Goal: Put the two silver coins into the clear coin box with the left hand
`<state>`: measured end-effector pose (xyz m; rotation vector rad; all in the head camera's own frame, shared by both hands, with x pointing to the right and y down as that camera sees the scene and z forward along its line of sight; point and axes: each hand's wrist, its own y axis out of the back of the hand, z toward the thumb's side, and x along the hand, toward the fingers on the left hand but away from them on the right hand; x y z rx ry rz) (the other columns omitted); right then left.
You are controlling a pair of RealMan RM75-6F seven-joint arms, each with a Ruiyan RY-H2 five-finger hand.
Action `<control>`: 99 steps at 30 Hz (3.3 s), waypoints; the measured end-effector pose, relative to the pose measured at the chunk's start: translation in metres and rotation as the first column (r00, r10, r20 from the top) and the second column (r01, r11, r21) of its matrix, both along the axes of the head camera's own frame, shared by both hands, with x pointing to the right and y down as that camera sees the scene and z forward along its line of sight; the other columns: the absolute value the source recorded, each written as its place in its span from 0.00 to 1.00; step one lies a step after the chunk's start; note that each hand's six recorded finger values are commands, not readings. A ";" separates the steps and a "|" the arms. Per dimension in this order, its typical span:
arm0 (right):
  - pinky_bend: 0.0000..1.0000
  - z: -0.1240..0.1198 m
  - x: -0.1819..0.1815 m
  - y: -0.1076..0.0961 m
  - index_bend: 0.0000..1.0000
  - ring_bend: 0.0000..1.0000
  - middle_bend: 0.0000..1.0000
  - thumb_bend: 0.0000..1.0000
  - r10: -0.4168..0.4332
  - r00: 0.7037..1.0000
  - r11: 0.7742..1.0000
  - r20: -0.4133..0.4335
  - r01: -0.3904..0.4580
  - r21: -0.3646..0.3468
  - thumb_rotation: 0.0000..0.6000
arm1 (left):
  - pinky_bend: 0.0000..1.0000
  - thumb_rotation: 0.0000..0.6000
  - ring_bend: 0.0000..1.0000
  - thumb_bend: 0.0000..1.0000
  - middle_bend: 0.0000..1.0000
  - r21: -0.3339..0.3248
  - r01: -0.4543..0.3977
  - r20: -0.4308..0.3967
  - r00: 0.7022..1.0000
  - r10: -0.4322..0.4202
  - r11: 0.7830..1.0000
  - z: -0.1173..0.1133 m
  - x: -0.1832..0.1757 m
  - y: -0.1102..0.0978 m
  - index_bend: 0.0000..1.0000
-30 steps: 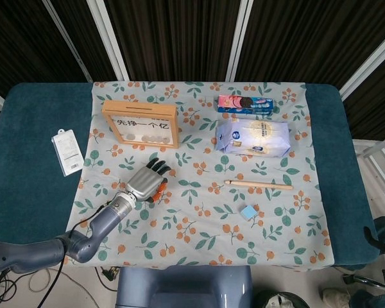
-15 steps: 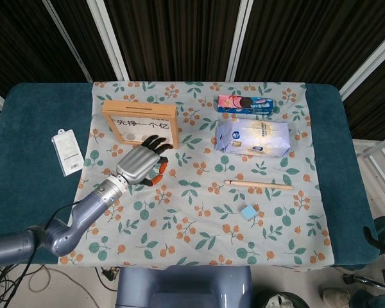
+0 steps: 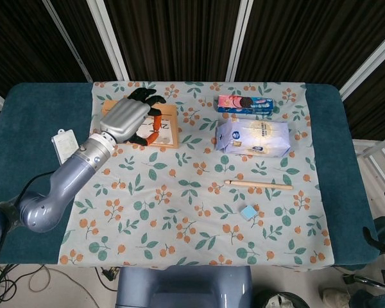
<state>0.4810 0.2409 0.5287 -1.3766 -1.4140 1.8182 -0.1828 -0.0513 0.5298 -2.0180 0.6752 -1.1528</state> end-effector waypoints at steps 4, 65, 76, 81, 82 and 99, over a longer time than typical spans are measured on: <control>0.00 0.001 0.000 0.000 0.12 0.02 0.08 0.37 0.000 1.000 1.000 0.000 0.000 -0.003 1.00 | 0.00 1.00 0.00 0.55 0.17 0.037 0.044 0.056 0.997 -0.046 0.998 0.000 -0.009 -0.027 0.68; 0.00 -0.002 0.002 0.000 0.12 0.03 0.08 0.37 -0.001 1.000 1.000 -0.025 0.002 0.003 1.00 | 0.00 1.00 0.00 0.53 0.14 -0.102 0.080 0.249 0.967 -0.052 0.992 0.095 -0.045 -0.078 0.62; 0.00 -0.002 0.002 0.000 0.12 0.02 0.08 0.37 0.002 1.000 1.000 -0.026 -0.001 0.004 1.00 | 0.00 1.00 0.00 0.52 0.14 -0.109 0.079 0.250 0.967 -0.049 0.991 0.098 -0.044 -0.077 0.61; 0.00 -0.002 0.002 0.000 0.12 0.03 0.08 0.37 0.002 1.000 1.000 -0.026 -0.002 0.004 1.00 | 0.00 1.00 0.00 0.52 0.14 -0.108 0.076 0.252 0.967 -0.047 0.991 0.098 -0.044 -0.077 0.60; 0.00 -0.002 0.002 0.000 0.12 0.02 0.08 0.37 0.002 1.000 1.000 -0.026 -0.002 0.004 1.00 | 0.00 1.00 0.00 0.52 0.14 -0.107 0.076 0.252 0.967 -0.047 0.991 0.098 -0.044 -0.077 0.60; 0.00 -0.003 0.002 0.000 0.12 0.03 0.08 0.37 0.005 1.000 1.000 -0.028 -0.005 0.007 1.00 | 0.00 1.00 0.00 0.52 0.14 -0.110 0.069 0.252 0.967 -0.039 0.992 0.101 -0.039 -0.077 0.56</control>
